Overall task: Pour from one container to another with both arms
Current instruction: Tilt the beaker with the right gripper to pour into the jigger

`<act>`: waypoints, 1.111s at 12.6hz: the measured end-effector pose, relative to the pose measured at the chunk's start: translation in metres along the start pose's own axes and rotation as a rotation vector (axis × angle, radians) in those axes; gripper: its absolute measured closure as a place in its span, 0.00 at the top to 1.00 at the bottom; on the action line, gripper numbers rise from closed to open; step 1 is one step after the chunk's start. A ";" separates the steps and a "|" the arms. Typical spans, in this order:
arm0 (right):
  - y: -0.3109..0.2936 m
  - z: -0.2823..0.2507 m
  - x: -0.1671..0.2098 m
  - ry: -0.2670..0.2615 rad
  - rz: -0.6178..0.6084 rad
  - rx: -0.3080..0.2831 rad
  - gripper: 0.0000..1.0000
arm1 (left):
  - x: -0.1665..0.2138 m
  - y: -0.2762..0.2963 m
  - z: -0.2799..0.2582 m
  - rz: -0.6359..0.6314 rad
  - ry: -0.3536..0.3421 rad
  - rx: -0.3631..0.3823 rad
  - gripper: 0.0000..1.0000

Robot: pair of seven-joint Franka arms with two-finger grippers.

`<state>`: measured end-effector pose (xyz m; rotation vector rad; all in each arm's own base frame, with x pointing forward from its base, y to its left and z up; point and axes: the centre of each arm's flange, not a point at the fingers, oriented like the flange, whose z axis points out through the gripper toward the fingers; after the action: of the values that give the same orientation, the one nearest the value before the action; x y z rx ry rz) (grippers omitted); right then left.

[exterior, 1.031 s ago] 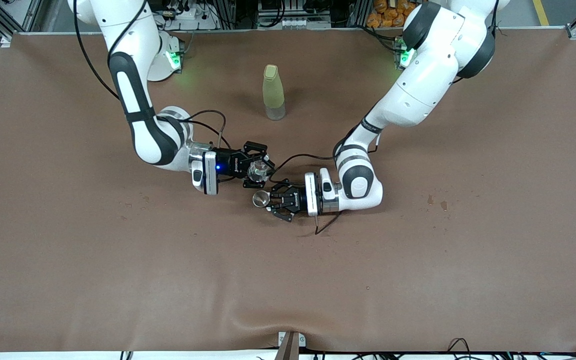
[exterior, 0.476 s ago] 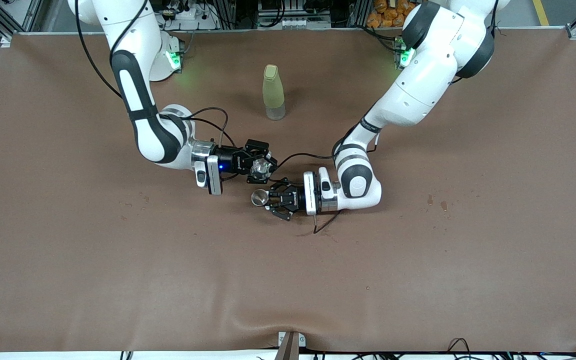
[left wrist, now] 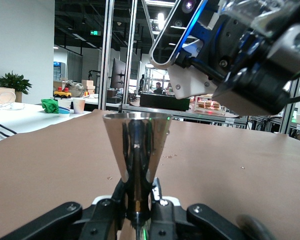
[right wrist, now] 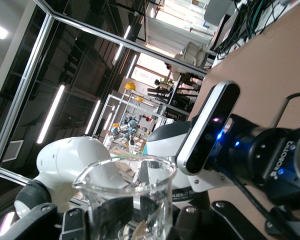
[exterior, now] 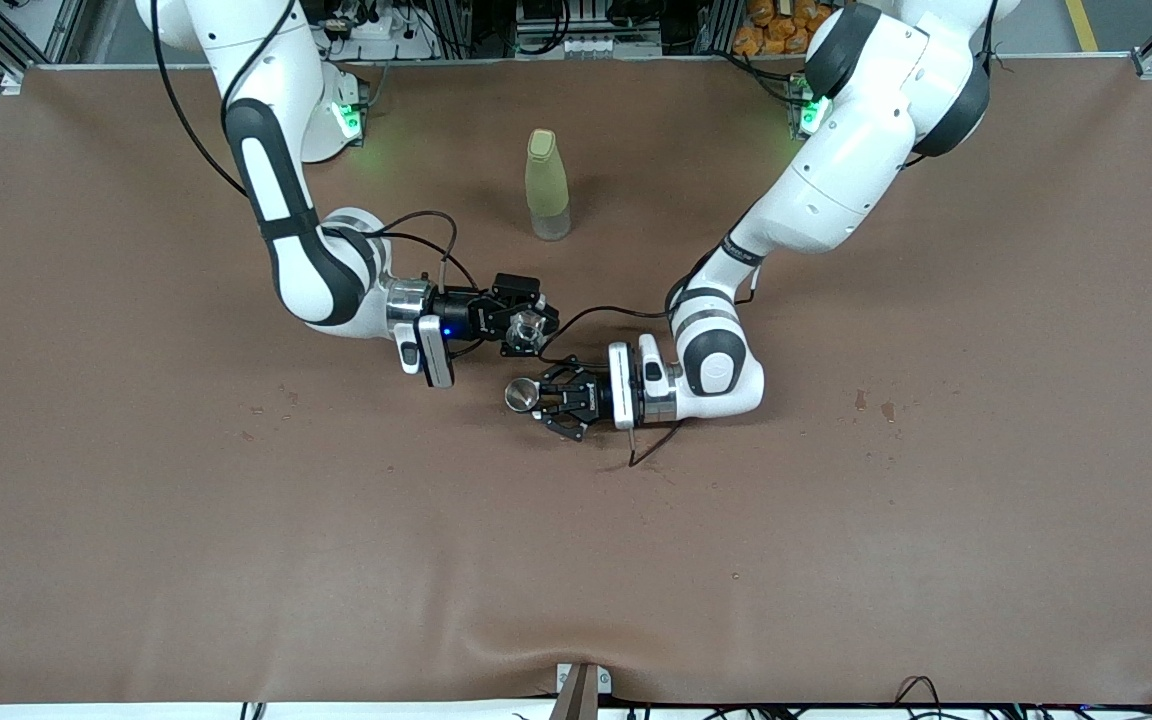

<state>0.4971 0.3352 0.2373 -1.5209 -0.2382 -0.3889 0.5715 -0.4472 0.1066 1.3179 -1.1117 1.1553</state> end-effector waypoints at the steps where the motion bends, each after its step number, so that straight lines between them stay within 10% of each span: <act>1: 0.000 0.000 0.000 -0.003 0.009 0.003 0.15 | -0.001 0.000 -0.001 -0.002 -0.001 0.000 0.21; 14: -0.001 0.000 0.001 -0.009 0.120 0.004 0.15 | -0.007 0.003 -0.012 -0.012 -0.001 0.001 0.21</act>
<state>0.4970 0.3347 0.2388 -1.5252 -0.1539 -0.2861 0.5673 -0.4356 0.1008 1.3243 -1.1031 1.1463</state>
